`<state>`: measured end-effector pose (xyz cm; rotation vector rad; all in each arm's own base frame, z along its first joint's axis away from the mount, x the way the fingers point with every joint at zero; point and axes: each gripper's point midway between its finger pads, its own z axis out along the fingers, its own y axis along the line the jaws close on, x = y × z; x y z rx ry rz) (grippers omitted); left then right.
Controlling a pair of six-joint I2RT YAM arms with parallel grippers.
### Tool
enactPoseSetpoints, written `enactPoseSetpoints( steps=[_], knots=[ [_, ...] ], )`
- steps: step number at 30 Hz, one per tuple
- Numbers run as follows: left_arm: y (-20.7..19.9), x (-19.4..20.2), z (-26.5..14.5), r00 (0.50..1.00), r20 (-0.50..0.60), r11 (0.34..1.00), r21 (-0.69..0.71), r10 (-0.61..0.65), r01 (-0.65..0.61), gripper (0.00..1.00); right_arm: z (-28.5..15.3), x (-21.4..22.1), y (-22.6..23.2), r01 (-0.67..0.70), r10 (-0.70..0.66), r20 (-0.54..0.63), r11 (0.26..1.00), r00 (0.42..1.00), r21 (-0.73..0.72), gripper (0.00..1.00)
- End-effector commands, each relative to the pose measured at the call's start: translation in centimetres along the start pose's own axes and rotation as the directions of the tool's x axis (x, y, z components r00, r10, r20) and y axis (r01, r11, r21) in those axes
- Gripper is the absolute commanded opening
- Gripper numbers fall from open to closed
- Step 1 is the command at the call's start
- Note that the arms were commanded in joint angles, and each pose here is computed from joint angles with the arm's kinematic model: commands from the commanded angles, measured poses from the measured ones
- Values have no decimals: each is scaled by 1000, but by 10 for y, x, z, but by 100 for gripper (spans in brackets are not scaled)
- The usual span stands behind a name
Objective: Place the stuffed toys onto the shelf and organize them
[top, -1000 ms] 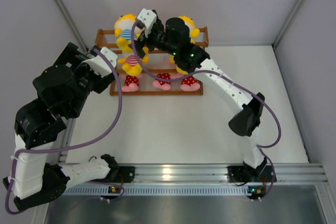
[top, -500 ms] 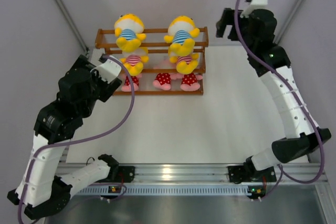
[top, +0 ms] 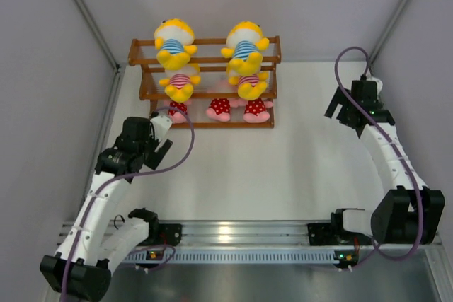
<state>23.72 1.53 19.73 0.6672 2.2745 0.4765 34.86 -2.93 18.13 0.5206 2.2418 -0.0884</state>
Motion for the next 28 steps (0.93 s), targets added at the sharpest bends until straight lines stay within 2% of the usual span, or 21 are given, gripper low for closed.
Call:
enactPoseSetpoints(
  steps=[1,8,12,17,25,28],
  knots=[
    [-9,-10,7,990,112,996,38,-90,86,98,-3,6,-11,-44,44,32,999,999,17,99],
    [-24,42,38,994,22,994,-9,-110,110,98,14,40,-19,-20,21,-23,999,1000,35,100],
    [-39,61,49,988,-11,988,35,-151,152,98,17,49,-18,-14,15,-58,1000,998,27,99],
    [-51,71,53,977,-10,973,92,-212,212,98,19,50,-12,-13,13,-51,1000,999,-11,99],
    [-55,77,58,978,-41,971,114,-206,210,98,18,57,-6,-12,10,-29,997,1000,-71,99],
    [-56,79,59,978,-49,971,119,-203,207,98,14,52,-2,-29,30,13,995,999,-100,99]
  ],
)
